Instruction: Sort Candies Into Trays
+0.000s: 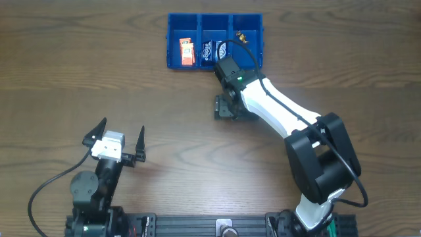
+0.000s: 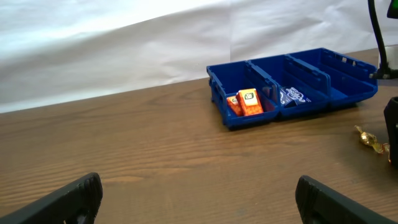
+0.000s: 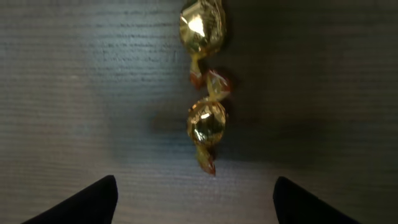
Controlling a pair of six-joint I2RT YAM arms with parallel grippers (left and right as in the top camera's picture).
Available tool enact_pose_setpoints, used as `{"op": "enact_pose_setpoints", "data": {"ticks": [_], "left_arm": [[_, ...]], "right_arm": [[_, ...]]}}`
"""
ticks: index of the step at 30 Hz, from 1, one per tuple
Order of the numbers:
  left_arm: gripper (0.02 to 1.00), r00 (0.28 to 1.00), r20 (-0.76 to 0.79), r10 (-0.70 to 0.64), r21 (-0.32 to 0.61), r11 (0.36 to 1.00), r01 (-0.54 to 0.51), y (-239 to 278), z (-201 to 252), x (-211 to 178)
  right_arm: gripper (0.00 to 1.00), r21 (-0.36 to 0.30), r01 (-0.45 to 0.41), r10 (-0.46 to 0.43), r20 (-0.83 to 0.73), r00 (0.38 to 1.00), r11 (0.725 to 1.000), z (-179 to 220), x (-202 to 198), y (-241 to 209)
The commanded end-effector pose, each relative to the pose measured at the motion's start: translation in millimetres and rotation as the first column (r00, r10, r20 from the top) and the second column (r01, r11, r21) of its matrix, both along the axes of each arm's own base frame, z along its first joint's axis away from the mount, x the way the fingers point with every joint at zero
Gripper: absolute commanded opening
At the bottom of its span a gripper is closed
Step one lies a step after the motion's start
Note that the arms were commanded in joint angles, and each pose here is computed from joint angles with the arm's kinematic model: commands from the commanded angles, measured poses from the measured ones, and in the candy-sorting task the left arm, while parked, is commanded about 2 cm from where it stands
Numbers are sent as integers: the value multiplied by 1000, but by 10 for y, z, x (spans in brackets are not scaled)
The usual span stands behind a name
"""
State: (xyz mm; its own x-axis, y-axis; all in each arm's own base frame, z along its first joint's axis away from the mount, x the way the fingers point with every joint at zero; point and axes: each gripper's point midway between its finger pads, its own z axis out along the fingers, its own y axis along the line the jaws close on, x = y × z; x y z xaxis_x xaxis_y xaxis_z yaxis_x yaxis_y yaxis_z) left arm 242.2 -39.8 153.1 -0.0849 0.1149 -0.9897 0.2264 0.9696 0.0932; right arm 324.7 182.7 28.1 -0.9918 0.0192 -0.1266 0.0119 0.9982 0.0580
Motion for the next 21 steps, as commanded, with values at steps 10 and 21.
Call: {"op": "enact_pose_setpoints", "data": {"ticks": [10,21], "left_arm": [[998,998,-52,-19,4,1000,19,-28,-174,-18],[996,998,-52,-19,4,1000,19,-28,-174,-18]], "right_arm": [[702,-65,43,-42,7,999,997,-276,129,-147],[573,-79,48,-44,45,998,996,-264,208,-164]]}}
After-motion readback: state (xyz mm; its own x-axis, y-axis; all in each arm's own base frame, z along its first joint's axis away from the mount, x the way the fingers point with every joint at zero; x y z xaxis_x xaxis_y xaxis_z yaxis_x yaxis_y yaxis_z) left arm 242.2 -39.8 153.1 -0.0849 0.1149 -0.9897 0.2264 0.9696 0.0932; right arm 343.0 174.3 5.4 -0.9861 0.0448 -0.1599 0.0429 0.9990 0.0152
